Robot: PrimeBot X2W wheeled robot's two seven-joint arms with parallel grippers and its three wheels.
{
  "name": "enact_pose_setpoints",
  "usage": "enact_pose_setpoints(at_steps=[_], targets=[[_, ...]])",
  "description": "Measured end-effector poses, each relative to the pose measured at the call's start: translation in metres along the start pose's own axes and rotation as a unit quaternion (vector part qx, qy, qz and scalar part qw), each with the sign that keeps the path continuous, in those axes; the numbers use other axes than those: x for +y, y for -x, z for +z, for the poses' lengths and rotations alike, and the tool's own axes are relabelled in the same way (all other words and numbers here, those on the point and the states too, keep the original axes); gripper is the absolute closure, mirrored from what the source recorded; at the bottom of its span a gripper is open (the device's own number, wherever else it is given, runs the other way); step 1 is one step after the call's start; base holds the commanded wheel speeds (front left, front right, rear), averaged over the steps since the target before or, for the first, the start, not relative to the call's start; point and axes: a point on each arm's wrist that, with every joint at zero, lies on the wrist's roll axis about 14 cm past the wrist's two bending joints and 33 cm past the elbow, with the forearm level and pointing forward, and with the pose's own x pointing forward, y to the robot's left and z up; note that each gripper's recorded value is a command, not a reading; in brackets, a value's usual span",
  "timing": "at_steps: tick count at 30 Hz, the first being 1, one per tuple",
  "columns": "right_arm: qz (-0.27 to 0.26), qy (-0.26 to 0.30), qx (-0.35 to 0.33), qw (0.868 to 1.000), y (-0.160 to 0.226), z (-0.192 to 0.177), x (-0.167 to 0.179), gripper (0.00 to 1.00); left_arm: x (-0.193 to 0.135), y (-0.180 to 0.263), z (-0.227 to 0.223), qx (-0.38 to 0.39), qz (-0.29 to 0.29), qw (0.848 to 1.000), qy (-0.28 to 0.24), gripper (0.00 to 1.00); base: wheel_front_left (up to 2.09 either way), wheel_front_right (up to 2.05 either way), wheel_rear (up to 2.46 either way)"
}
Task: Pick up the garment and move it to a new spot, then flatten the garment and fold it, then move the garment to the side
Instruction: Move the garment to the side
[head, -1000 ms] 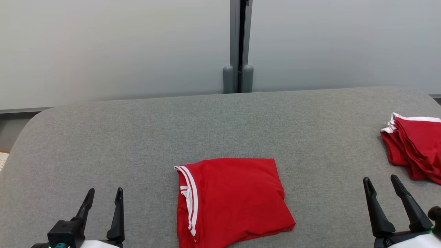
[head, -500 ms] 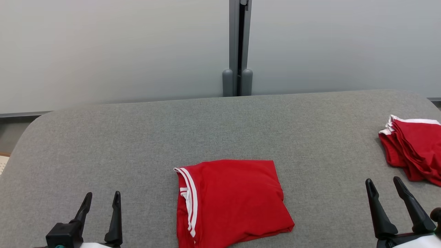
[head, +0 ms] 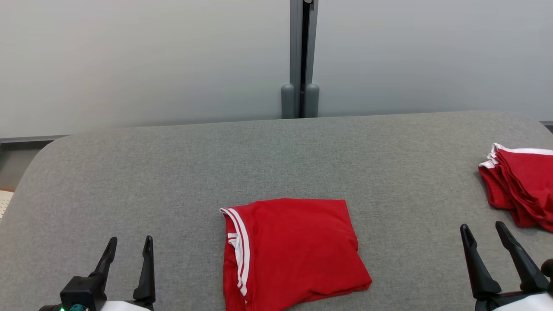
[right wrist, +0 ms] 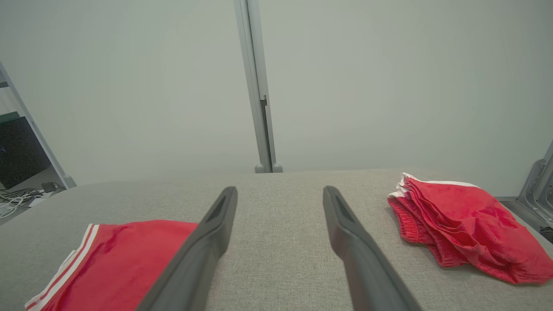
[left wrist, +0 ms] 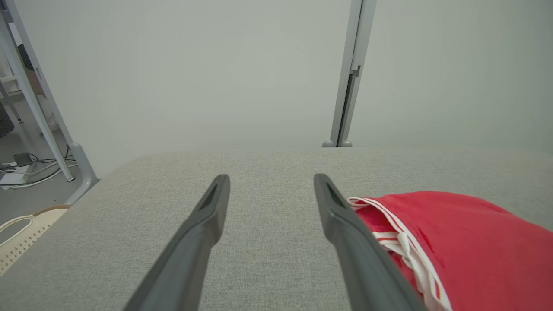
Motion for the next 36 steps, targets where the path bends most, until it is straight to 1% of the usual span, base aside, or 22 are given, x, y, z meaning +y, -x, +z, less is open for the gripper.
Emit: enact_pose_setpoints(at_steps=[4, 7, 12, 17, 21, 24, 27, 28, 29, 30, 34, 36], targets=[[0.002, 0.001, 0.008, 1.0, -0.003, -0.003, 0.0, 0.0, 0.0, -0.003, 0.003, -0.005, 0.001, 1.0, 0.001, 0.0, 0.0, 0.0, 0.0], [0.007, 0.001, 0.027, 1.0, -0.008, -0.013, 0.001, 0.0, 0.0, -0.007, 0.009, -0.016, 0.004, 1.0, 0.004, 0.0, 0.0, 0.0, 0.0], [0.032, -0.01, 0.079, 0.996, -0.026, -0.046, 0.013, 0.0, -0.001, -0.022, 0.025, -0.044, 0.006, 0.999, 0.011, 0.0, 0.0, 0.0, 0.0], [0.07, -0.027, 0.13, 0.989, -0.054, -0.082, 0.032, 0.0, 0.001, -0.036, 0.034, -0.063, 0.015, 0.998, 0.02, 0.0, 0.0, 0.0, 0.0], [0.106, -0.045, 0.176, 0.978, -0.071, -0.115, 0.057, 0.0, 0.006, -0.046, 0.033, -0.065, 0.028, 0.997, 0.024, 0.0, 0.0, 0.0, 0.0], [0.135, -0.052, 0.216, 0.966, -0.078, -0.143, 0.075, 0.0, 0.011, -0.051, 0.028, -0.06, 0.039, 0.997, 0.027, 0.0, 0.0, 0.0, 0.0], [0.151, -0.051, 0.261, 0.952, -0.078, -0.171, 0.084, 0.0, 0.017, -0.055, 0.021, -0.051, 0.053, 0.997, 0.024, 0.0, 0.0, 0.0, 0.0], [0.155, -0.051, 0.269, 0.949, -0.08, -0.176, 0.086, 0.5, 0.019, -0.056, 0.02, -0.05, 0.055, 0.997, 0.022, 0.0, 0.0, 0.0, 0.0], [0.159, -0.052, 0.277, 0.946, -0.082, -0.181, 0.089, 0.77, 0.022, -0.057, 0.019, -0.05, 0.059, 0.997, 0.019, 0.0, 0.0, 0.0, 0.0], [0.163, -0.051, 0.28, 0.945, -0.084, -0.184, 0.091, 1.0, 0.022, -0.059, 0.018, -0.048, 0.06, 0.997, 0.017, 0.0, 0.0, 0.0, 0.0], [0.178, -0.05, 0.285, 0.941, -0.087, -0.187, 0.097, 1.0, 0.022, -0.065, 0.015, -0.046, 0.058, 0.997, 0.012, 0.0, 0.0, 0.0, 0.0], [0.176, -0.046, 0.282, 0.942, -0.086, -0.185, 0.094, 1.0, 0.021, -0.068, 0.016, -0.05, 0.054, 0.997, 0.009, 0.0, 0.0, 0.0, 0.0]])
